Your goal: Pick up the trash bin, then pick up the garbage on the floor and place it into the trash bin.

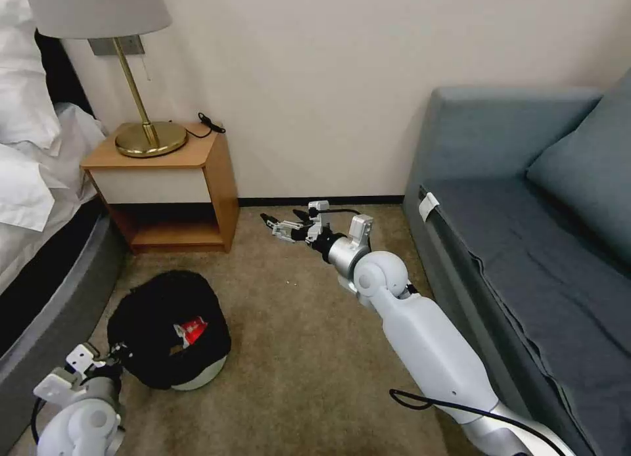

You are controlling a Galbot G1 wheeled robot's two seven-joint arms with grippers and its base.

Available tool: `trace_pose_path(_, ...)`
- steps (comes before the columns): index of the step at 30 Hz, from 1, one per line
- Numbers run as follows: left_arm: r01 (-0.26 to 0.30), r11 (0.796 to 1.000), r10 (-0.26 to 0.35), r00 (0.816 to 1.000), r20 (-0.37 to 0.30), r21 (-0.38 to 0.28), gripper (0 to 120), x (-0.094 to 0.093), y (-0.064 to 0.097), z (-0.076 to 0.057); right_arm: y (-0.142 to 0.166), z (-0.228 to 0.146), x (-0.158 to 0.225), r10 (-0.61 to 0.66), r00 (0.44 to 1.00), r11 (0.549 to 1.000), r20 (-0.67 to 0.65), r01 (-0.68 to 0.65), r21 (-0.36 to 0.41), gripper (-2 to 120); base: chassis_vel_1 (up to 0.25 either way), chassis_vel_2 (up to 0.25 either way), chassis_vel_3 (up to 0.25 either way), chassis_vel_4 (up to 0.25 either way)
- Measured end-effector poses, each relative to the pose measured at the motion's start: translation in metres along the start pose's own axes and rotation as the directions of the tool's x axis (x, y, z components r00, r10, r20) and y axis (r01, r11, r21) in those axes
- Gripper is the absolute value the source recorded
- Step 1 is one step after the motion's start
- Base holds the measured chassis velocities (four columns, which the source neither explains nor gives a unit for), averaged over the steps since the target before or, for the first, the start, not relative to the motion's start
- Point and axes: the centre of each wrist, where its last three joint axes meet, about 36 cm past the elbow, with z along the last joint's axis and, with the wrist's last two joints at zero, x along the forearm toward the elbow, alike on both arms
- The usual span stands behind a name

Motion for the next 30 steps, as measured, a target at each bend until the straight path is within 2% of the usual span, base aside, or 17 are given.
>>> trace_pose_path(2,0.022,1.000,-0.022,1.000,-0.002,-0.015,27,-0.004,0.005,0.001,0.001,0.004,-0.001,0.001,1.000,1.000,-0.005,-0.001,-0.004,100,0.000,0.000,0.000,0.000)
trace_pose_path(4,0.024,1.000,-0.024,1.000,-0.001,-0.017,29,-0.004,0.006,0.000,0.001,0.005,-0.002,0.002,1.000,1.000,-0.007,-0.002,-0.005,100,0.000,0.000,0.000,0.000)
trace_pose_path(7,0.034,0.999,-0.034,0.999,0.013,-0.033,46,-0.003,0.007,-0.004,0.003,0.010,-0.002,0.003,1.000,1.000,-0.013,-0.003,-0.008,100,0.000,0.000,0.000,0.000)
trace_pose_path(9,0.039,0.998,-0.038,0.999,0.020,-0.045,49,-0.003,0.006,-0.004,0.003,0.011,-0.003,0.003,1.000,1.000,-0.014,-0.003,-0.009,100,0.000,0.000,0.000,0.000)
trace_pose_path(10,0.049,0.996,-0.046,0.998,0.038,-0.076,56,-0.001,0.005,-0.006,0.003,0.012,-0.002,0.004,1.000,1.000,-0.015,-0.004,-0.010,100,0.000,0.000,0.000,0.000)
trace_pose_path(11,0.054,0.994,-0.049,0.997,0.052,-0.095,58,0.000,0.004,-0.007,0.003,0.012,-0.002,0.005,1.000,1.000,-0.015,-0.005,-0.011,100,0.000,0.000,0.000,0.000)
trace_pose_path(13,0.060,0.985,-0.041,0.992,0.118,-0.162,67,0.010,-0.003,-0.016,0.002,0.013,0.001,0.011,1.000,1.000,-0.014,-0.011,-0.014,100,0.000,0.000,0.000,0.000)
trace_pose_path(14,0.060,0.985,-0.041,0.992,0.118,-0.162,67,0.010,-0.003,-0.016,0.002,0.013,0.001,0.011,1.000,1.000,-0.014,-0.011,-0.014,100,0.000,0.000,0.000,0.000)
trace_pose_path(17,0.072,0.967,-0.029,0.984,0.176,-0.243,83,0.023,-0.010,-0.029,0.000,0.014,0.003,0.019,1.000,1.000,-0.009,-0.019,-0.019,100,0.000,0.000,0.000,0.000)
trace_pose_path(19,0.072,0.963,-0.024,0.983,0.183,-0.260,86,0.027,-0.012,-0.033,0.000,0.013,0.004,0.021,1.000,1.000,-0.007,-0.021,-0.021,100,0.000,0.000,0.000,0.000)
trace_pose_path(22,0.084,0.935,-0.007,0.975,0.221,-0.344,98,0.038,-0.015,-0.043,-0.002,0.013,0.005,0.030,1.000,0.999,0.001,-0.030,-0.029,100,0.000,0.000,0.000,0.000)
trace_pose_path(23,0.084,0.935,-0.007,0.975,0.221,-0.344,98,0.038,-0.015,-0.043,-0.002,0.013,0.005,0.030,1.000,0.999,0.001,-0.030,-0.029,100,0.000,0.000,0.000,0.000)
trace_pose_path(26,0.069,0.899,0.050,0.964,0.260,-0.431,100,0.049,-0.020,-0.054,-0.005,0.018,0.010,0.068,0.998,0.997,0.005,-0.068,-0.046,100,0.000,0.000,0.000,0.000)
trace_pose_path(27,0.069,0.899,0.050,0.964,0.260,-0.431,100,0.049,-0.020,-0.054,-0.005,0.018,0.010,0.068,0.998,0.997,0.005,-0.068,-0.046,100,0.000,0.000,0.000,0.000)
trace_pose_path(28,0.058,0.888,0.076,0.960,0.270,-0.456,100,0.051,-0.021,-0.056,-0.006,0.020,0.011,0.081,0.997,0.995,0.004,-0.081,-0.052,100,0.000,0.000,0.000,0.000)
trace_pose_path(30,0.012,0.841,0.175,0.940,0.294,-0.541,100,0.057,-0.027,-0.058,-0.010,0.031,0.016,0.141,0.990,0.987,-0.005,-0.141,-0.082,100,0.000,0.000,0.000,0.000)
